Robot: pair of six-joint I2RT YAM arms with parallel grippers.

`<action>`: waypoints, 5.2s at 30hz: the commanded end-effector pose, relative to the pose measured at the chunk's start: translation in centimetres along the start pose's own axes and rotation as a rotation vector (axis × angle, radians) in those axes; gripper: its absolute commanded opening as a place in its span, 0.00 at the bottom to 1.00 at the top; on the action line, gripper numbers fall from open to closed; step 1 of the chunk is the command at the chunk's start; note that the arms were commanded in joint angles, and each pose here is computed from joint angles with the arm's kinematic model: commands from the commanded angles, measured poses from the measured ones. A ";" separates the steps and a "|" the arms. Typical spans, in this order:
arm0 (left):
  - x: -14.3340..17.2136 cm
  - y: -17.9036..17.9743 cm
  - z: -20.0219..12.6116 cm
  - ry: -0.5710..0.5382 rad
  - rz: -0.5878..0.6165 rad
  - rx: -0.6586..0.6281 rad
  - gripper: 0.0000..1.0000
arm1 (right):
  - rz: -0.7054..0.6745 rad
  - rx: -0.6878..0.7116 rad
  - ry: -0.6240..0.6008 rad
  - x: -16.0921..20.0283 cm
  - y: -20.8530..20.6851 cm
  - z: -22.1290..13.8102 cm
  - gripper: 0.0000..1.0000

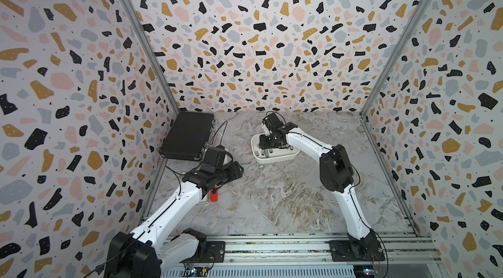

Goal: Put the socket on the desktop into the storage box
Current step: Place the socket head in the storage box, then pick up the socket head at the center of the board.

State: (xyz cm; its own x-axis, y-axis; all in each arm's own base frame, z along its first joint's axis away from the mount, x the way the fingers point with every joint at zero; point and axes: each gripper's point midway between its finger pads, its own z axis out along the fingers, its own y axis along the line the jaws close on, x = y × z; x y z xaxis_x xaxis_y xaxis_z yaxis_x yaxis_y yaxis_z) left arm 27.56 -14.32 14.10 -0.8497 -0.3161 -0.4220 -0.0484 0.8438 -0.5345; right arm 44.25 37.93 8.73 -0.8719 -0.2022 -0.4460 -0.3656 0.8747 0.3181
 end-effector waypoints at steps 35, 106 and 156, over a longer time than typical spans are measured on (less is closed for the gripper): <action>-1.6 -2.3 0.0 -0.036 0.109 0.001 0.59 | -0.046 -0.059 -0.121 2.7 0.8 -10.5 0.43; -0.5 -4.0 16.3 -0.103 0.387 -0.357 0.59 | 0.013 -0.034 -0.210 17.8 -5.5 -20.8 0.50; 0.0 -3.3 19.1 -0.063 0.422 -0.396 0.40 | 0.059 -0.007 -0.231 17.8 -6.8 -21.0 0.49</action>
State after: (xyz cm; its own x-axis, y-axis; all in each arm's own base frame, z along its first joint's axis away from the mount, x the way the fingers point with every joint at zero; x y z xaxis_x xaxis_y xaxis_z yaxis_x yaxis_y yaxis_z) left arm 37.21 -24.66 1.93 -0.8083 0.0540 -0.5863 0.0703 0.9975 -0.0052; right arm 24.51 19.58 15.97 -0.7954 -0.0582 -0.6033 -0.3334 0.8733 0.3553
